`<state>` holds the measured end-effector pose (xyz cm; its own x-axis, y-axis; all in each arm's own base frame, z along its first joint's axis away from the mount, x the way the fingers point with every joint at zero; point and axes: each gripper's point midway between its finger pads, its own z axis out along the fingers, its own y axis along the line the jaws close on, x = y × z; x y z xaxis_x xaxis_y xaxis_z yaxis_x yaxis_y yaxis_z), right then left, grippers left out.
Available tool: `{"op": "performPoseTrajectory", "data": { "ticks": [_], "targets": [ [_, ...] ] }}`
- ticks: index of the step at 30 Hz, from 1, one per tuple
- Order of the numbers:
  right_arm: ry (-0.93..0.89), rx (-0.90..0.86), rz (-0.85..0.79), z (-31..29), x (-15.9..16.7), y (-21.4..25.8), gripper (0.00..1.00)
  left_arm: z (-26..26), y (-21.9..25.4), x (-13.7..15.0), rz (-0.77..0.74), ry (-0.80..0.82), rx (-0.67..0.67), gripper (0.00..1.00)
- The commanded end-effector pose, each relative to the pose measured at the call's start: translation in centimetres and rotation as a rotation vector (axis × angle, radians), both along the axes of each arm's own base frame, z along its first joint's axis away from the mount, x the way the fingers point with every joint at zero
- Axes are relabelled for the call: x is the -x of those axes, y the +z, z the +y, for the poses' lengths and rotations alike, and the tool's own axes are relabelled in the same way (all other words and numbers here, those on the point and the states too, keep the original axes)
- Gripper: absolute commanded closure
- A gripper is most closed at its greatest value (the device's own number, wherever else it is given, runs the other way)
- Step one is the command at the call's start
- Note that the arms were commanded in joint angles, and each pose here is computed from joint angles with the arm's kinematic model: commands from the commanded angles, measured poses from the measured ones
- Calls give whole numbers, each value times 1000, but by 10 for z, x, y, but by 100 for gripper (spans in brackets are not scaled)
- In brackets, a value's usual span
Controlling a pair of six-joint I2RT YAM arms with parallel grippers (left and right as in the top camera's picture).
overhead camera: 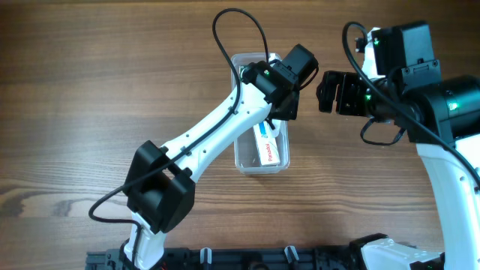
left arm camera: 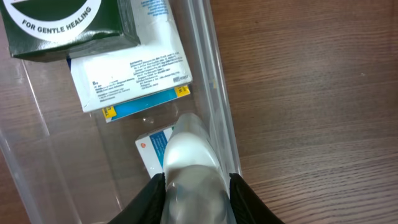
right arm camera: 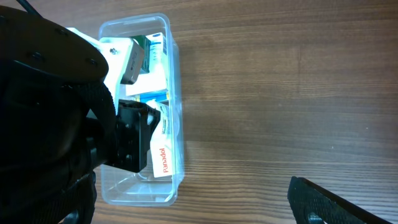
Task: Pack container
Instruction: 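Press the spray bottle down onto the Panadol box and release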
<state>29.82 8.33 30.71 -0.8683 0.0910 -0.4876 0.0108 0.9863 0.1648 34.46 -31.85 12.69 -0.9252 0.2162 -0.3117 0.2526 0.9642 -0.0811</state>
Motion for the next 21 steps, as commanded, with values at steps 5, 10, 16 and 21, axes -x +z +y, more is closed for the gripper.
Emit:
{"op": "performPoseTrajectory", "data": {
  "ticks": [5, 10, 16, 21],
  "targets": [
    [3, 14, -7, -2, -3, 1, 0, 3, 12, 1, -16, 5, -1, 71],
    [3, 14, -7, -2, -3, 1, 0, 20, 19, 7, 11, 24, -28, 71],
    [4, 13, -7, -2, -3, 1, 0, 34, 35, 9, 4, 43, -21, 72],
    [3, 14, -7, -2, -3, 1, 0, 48, 40, 24, 47, 47, -60, 71]
  ]
}}
